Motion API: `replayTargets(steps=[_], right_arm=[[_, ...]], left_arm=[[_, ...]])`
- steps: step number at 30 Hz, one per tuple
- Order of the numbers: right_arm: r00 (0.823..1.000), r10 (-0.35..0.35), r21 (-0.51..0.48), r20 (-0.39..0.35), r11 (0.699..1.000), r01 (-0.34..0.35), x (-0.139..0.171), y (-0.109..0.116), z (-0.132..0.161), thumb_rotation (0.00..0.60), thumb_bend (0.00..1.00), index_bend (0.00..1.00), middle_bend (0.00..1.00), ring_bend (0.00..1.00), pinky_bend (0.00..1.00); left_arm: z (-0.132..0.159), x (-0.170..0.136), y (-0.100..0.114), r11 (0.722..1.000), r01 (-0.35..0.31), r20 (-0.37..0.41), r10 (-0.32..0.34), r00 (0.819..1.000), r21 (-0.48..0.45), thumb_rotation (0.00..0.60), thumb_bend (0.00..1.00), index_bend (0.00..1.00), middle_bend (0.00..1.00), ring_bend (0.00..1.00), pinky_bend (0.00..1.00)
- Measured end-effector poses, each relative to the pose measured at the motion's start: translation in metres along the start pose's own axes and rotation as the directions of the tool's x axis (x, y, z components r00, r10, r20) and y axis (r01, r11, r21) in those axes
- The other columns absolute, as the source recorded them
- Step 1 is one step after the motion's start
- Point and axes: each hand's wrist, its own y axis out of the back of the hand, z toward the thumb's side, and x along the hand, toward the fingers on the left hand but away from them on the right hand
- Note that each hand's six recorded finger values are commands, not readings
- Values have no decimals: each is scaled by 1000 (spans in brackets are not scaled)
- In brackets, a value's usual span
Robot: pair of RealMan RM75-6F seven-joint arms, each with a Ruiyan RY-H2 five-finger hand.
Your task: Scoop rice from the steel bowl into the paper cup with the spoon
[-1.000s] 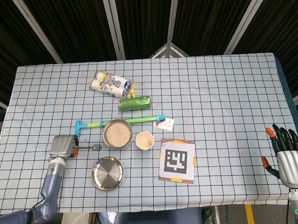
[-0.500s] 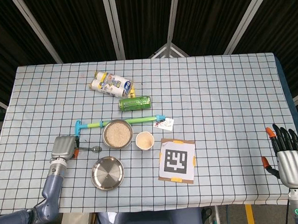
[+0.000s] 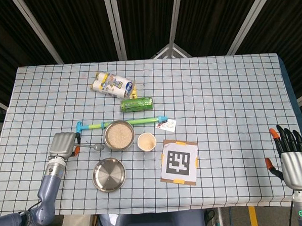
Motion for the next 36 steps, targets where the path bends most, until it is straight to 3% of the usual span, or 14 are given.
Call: replayTargets(steps=[7, 18, 29, 36], right_arm=[[1000, -5, 0, -2, 1000, 5, 0, 0, 0, 600, 384, 0, 0, 0, 0], [1000, -22, -3, 3, 1000, 22, 1, 1, 0, 600, 383, 0, 0, 0, 0], [1000, -22, -2, 10, 1000, 22, 2, 1, 0, 600, 383, 0, 0, 0, 0], [1000, -27, -2, 10, 1000, 27, 2, 1, 1, 600, 383, 0, 0, 0, 0]], left_arm=[[4, 7, 41, 992, -66, 16, 64, 998, 105, 600, 467, 570, 990, 998, 1000], [35, 44, 73, 952, -119, 54, 108, 993, 283, 600, 469, 569, 990, 998, 1000], [81, 63, 71, 865, -180, 142, 128, 982, 469, 600, 473, 571, 989, 998, 1000], [97, 68, 71, 767, -264, 216, 166, 962, 585, 600, 476, 572, 989, 998, 1000]])
